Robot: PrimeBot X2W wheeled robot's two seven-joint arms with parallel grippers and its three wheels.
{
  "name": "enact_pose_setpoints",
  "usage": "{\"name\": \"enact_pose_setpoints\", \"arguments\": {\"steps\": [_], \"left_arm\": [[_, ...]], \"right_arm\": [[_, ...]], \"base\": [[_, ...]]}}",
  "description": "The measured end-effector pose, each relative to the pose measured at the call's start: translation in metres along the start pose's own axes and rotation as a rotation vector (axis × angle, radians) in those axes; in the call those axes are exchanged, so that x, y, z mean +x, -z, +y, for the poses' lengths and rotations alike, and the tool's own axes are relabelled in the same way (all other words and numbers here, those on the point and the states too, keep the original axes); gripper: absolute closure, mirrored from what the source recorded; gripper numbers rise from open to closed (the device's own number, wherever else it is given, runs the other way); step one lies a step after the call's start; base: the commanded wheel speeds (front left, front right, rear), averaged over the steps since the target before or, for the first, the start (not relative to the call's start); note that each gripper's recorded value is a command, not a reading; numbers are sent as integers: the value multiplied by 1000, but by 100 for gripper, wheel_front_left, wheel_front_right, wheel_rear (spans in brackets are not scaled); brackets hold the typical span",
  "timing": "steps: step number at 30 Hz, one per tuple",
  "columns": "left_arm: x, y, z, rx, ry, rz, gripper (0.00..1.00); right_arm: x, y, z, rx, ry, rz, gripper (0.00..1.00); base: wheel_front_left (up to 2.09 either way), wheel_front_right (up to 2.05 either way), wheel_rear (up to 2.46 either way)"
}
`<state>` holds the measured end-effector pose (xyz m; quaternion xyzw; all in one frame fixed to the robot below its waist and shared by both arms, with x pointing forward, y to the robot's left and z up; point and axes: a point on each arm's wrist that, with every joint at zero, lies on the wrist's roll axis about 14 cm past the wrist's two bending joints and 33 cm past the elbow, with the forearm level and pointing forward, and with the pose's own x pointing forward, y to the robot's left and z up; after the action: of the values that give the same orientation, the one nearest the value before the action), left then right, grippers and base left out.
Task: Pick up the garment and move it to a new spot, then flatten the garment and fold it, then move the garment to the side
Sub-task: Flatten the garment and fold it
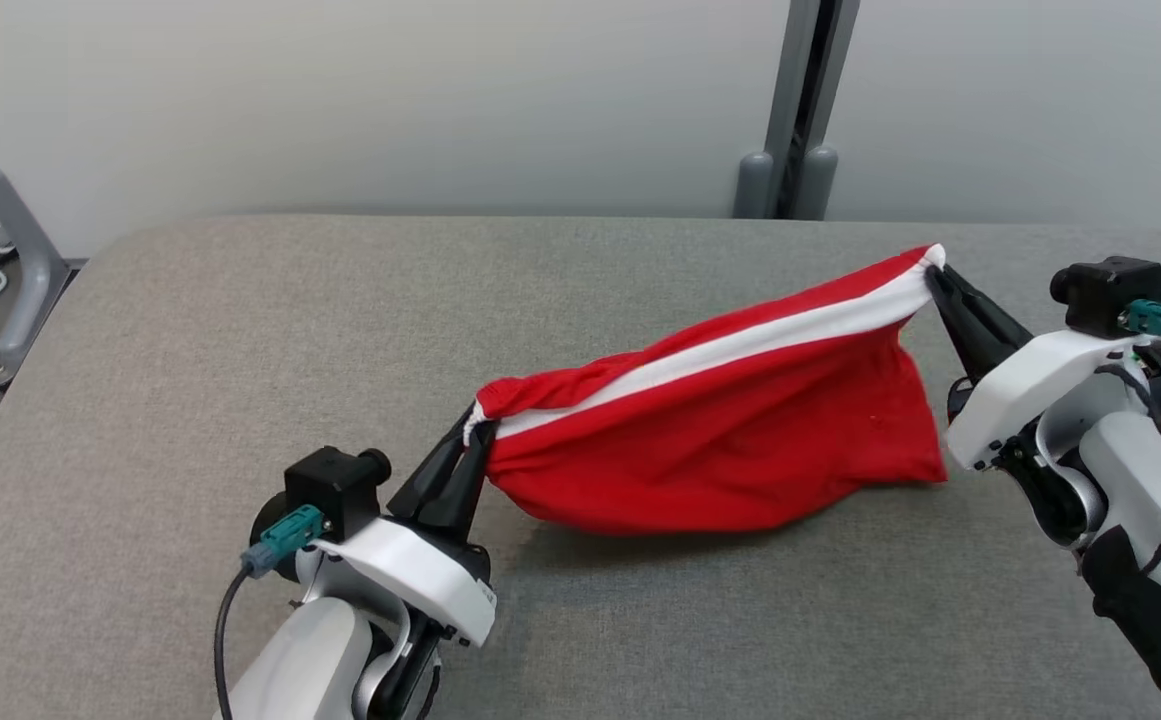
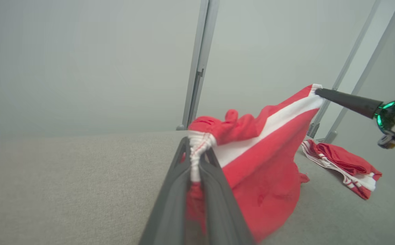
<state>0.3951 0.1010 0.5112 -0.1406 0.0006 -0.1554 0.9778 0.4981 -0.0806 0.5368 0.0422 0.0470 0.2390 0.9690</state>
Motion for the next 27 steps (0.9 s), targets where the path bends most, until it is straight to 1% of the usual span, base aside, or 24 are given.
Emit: {"name": "enact_pose_setpoints", "arguments": {"steps": [4, 9, 11, 14, 17, 19, 21, 24, 27], "left_arm": [[6, -30, -17, -1, 54, -69, 100], [12, -71, -34, -39, 90, -174, 100], [14, -83, -39, -62, 99, -204, 100], [17, -92, -42, -78, 104, -219, 100], [23, -92, -43, -104, 115, -187, 100], [32, -95, -48, -159, 146, -163, 100], [43, -104, -56, -213, 187, -143, 100], [64, -131, -57, -227, 223, -153, 100], [89, -155, -57, -213, 250, -157, 100]], "right_arm": [[-16, -33, -10, -1, 26, -103, 100], [-37, -69, -24, 8, 68, -232, 100], [-44, -79, -28, 6, 81, -275, 100], [-50, -84, -32, 5, 95, -303, 100], [-49, -91, -36, 19, 110, -316, 100], [-46, -96, -41, 2, 125, -311, 100], [-41, -108, -44, 14, 132, -322, 100], [-28, -131, -46, -1, 131, -340, 100], [-12, -154, -48, -19, 128, -356, 100]], "base": [[0, 0, 0], [0, 0, 0], [0, 0, 0], [0, 0, 0], [0, 0, 0], [0, 0, 0], [0, 0, 0], [0, 0, 0], [0, 0, 0]]}}
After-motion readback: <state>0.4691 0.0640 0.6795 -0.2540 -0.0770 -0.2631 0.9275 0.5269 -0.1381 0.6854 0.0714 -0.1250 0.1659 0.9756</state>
